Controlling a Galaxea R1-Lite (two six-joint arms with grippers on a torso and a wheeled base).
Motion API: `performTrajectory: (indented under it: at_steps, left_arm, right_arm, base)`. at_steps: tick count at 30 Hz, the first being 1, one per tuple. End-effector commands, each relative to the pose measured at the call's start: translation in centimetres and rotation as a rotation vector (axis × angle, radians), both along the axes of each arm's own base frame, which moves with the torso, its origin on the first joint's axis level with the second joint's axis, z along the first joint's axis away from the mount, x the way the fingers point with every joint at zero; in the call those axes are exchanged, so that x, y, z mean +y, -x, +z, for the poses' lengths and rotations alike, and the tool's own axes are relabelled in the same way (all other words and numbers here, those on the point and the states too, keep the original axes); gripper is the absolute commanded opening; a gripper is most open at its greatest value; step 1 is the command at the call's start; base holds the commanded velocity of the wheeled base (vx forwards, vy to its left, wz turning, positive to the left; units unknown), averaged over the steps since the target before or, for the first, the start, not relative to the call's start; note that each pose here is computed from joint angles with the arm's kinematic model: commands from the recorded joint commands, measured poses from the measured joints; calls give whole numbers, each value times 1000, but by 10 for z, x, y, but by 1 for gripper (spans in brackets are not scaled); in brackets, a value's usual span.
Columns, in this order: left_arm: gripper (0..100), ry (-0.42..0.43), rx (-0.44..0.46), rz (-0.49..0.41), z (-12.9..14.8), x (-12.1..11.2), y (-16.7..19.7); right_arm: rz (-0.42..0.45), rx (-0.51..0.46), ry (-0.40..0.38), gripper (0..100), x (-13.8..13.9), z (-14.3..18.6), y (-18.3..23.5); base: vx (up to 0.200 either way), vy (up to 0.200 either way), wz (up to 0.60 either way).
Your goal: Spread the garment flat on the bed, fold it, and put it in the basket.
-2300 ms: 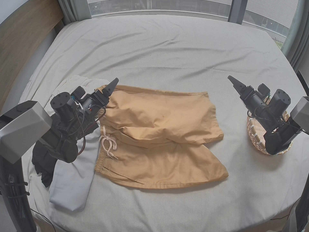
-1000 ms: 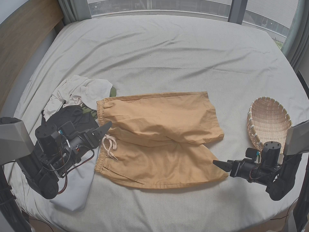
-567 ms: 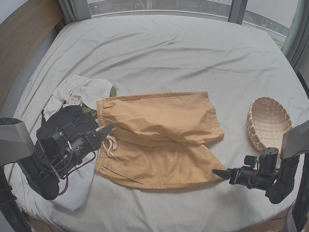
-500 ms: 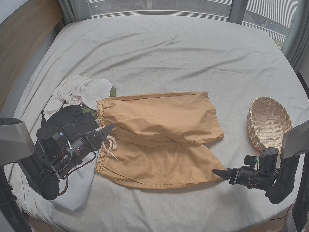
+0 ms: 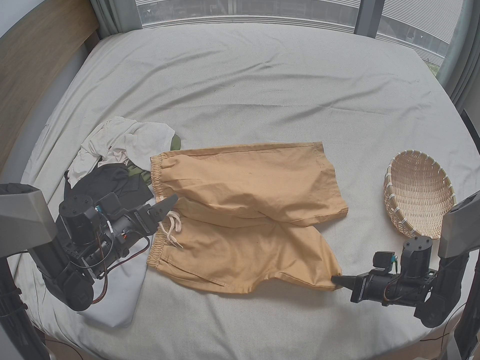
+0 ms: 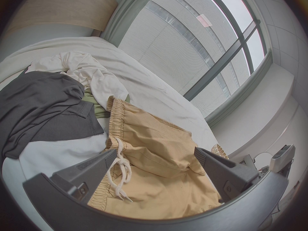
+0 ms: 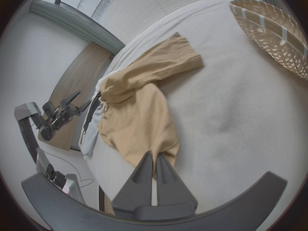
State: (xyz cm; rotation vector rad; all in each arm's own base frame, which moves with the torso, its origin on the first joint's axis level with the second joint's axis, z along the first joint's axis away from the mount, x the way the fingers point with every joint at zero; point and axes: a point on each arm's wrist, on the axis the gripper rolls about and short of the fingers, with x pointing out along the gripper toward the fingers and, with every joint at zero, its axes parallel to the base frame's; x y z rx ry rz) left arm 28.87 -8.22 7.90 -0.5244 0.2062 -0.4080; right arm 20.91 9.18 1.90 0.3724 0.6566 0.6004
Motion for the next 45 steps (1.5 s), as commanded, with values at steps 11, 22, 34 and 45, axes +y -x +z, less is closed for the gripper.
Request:
performTrajectory:
  at_steps: [11,22,34,45]
  left_arm:
    - [100,-3,9,0,-3,-1,1]
    - [100,-5,10,-2,-3,-1,0]
    - [100,-8,18,-2,-7,-2,-1]
    - [100,-9,28,1,-9,-1,0]
  right_arm:
    - [137,-86,-47,0,37,11,-3]
    - [144,-258,-160,0,67,34,-45]
    - [231,-292,-282,0,113,45,-56]
    - [224,-255,-257,0,122,19,-69]
  base:
    - [0,0,0]
    - [0,0,0]
    - [0,0,0]
    - [0,0,0]
